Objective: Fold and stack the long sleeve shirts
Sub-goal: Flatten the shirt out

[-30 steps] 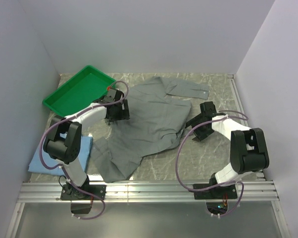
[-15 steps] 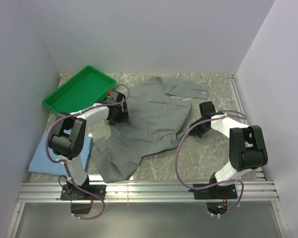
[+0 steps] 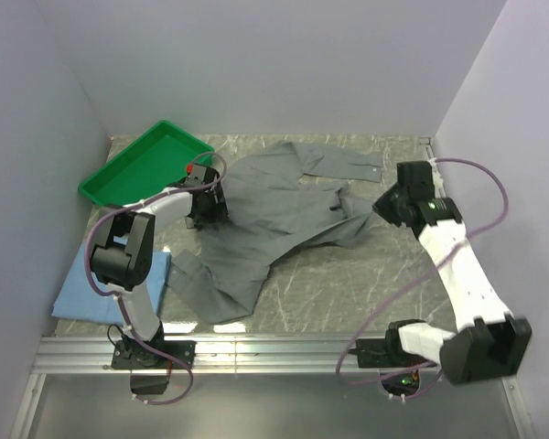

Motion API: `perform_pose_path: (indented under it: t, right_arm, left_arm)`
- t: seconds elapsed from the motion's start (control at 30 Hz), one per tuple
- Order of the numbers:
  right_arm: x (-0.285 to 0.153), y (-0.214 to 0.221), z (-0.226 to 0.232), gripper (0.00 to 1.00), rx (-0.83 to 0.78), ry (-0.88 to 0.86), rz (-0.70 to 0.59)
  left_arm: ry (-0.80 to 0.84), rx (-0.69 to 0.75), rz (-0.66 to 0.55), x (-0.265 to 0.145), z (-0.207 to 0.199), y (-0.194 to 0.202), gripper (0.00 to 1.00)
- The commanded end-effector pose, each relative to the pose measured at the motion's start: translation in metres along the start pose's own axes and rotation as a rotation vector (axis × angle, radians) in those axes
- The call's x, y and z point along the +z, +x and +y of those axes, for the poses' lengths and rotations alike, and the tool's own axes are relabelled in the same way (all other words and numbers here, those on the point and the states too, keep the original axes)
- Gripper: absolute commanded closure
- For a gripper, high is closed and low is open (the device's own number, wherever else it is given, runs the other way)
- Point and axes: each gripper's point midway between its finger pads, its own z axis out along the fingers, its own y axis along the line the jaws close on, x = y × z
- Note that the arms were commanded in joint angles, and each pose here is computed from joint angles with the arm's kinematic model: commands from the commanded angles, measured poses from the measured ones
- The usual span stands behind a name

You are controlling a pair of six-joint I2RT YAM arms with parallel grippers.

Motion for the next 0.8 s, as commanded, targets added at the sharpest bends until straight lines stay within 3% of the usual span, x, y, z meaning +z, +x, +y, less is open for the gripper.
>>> perform_pose_path:
  t: [0.0,0.2,0.3,0.43,0.6,0.77]
  right_arm:
    - [-0.028,0.02,-0.038,1.0,-0.071,0.07,0.014]
    - [-0.045,0.096,-0.096,1.0,-0.054,0.083,0.168]
    - [-0.048,0.125,-0.113,0.81,-0.1,0.07,0.266]
    - [-0.055,0.153,-0.104,0.75,-0.198,-0.024,0.454]
    - [-0.057,0.095,-0.084,0.47,-0.288,0.016,0.275]
    - [-0.036,0.06,-0.067,0.37,-0.205,0.034,0.22]
  left_arm:
    - [-0.032,-0.016,0.062,0.009,0.009,0.014,0.21]
    - [-0.058,-0.013,0.067,0.008,0.017,0.016,0.21]
    - [-0.058,-0.005,0.072,0.004,0.019,0.019,0.22]
    - [-0.062,0.0,0.068,-0.008,0.026,0.026,0.22]
    - [-0.088,0.02,0.07,-0.019,0.04,0.039,0.22]
    - [-0.046,0.035,0.063,-0.03,0.042,0.049,0.21]
